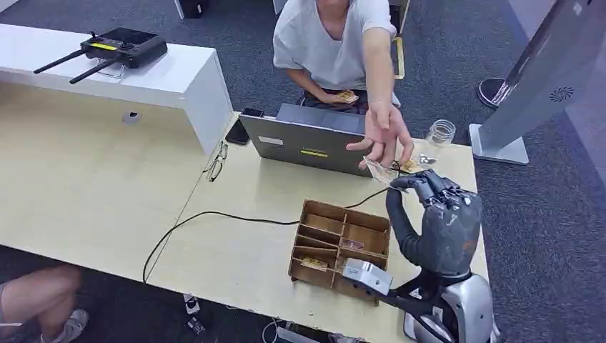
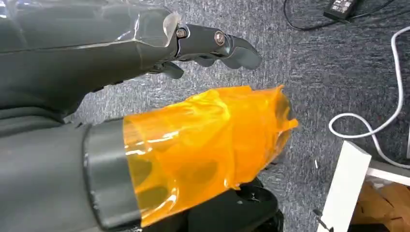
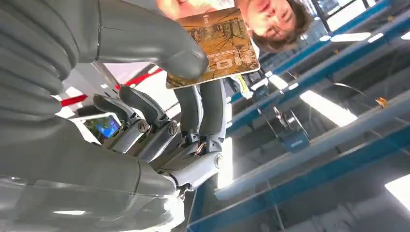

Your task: Pass the card to the sensor for recognition and then transmit it.

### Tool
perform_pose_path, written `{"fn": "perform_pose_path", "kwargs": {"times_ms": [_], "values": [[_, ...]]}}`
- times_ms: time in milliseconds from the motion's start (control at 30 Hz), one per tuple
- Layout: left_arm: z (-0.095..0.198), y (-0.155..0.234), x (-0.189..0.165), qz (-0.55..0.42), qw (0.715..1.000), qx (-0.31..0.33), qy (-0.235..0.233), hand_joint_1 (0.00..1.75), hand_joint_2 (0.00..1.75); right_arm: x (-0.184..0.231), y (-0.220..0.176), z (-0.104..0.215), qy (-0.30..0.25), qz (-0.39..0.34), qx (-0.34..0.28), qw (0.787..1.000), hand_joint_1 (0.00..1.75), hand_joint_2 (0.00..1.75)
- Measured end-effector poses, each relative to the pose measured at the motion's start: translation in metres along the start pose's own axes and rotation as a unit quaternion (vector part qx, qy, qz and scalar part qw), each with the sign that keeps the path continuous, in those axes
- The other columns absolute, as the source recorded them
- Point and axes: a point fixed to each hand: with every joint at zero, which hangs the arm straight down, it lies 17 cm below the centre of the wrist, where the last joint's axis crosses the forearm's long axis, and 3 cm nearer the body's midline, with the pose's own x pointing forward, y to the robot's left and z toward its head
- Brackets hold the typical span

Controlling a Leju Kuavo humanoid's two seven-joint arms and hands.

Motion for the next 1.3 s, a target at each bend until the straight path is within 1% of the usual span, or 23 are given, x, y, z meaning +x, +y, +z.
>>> {"fn": "perform_pose_path", "kwargs": {"times_ms": [200,433,467,500,533,567,700,867,1300], "values": [[-0.001,-0.001,0.005,-0.008,1.000,-0.002,-0.002,0.00,0.00,-0.011,0.025,-0.006,0.022,0.003,0.029,0.999,1.75,1.75],[-0.002,-0.001,0.010,-0.017,1.000,-0.004,-0.006,0.00,0.00,-0.021,0.052,-0.006,0.042,0.005,0.060,0.997,1.75,1.75],[-0.003,0.000,0.010,-0.017,1.000,-0.002,-0.006,0.00,0.00,-0.022,0.056,-0.005,0.044,0.006,0.065,0.997,0.98,1.75],[-0.003,0.000,0.011,-0.018,1.000,0.000,-0.006,0.00,0.00,-0.024,0.059,-0.004,0.047,0.007,0.071,0.996,0.98,1.75],[-0.003,0.000,0.011,-0.018,1.000,0.000,-0.005,0.00,0.00,-0.027,0.065,-0.002,0.051,0.010,0.082,0.995,0.00,1.75],[-0.003,0.000,0.011,-0.019,1.000,0.000,-0.005,0.00,0.00,-0.030,0.071,0.000,0.057,0.011,0.096,0.994,0.00,0.00],[-0.004,0.000,0.013,-0.019,1.000,0.000,-0.005,0.00,0.00,-0.041,0.092,0.008,0.079,0.011,0.143,0.987,0.00,0.00],[-0.004,0.002,0.013,-0.020,1.000,0.001,-0.005,0.00,0.00,-0.041,0.104,0.015,0.081,0.011,0.166,0.983,0.00,0.00],[-0.005,0.006,0.012,-0.019,1.000,0.007,-0.004,0.00,0.00,-0.036,0.105,0.016,0.081,-0.007,0.166,0.983,0.00,0.00]]}}
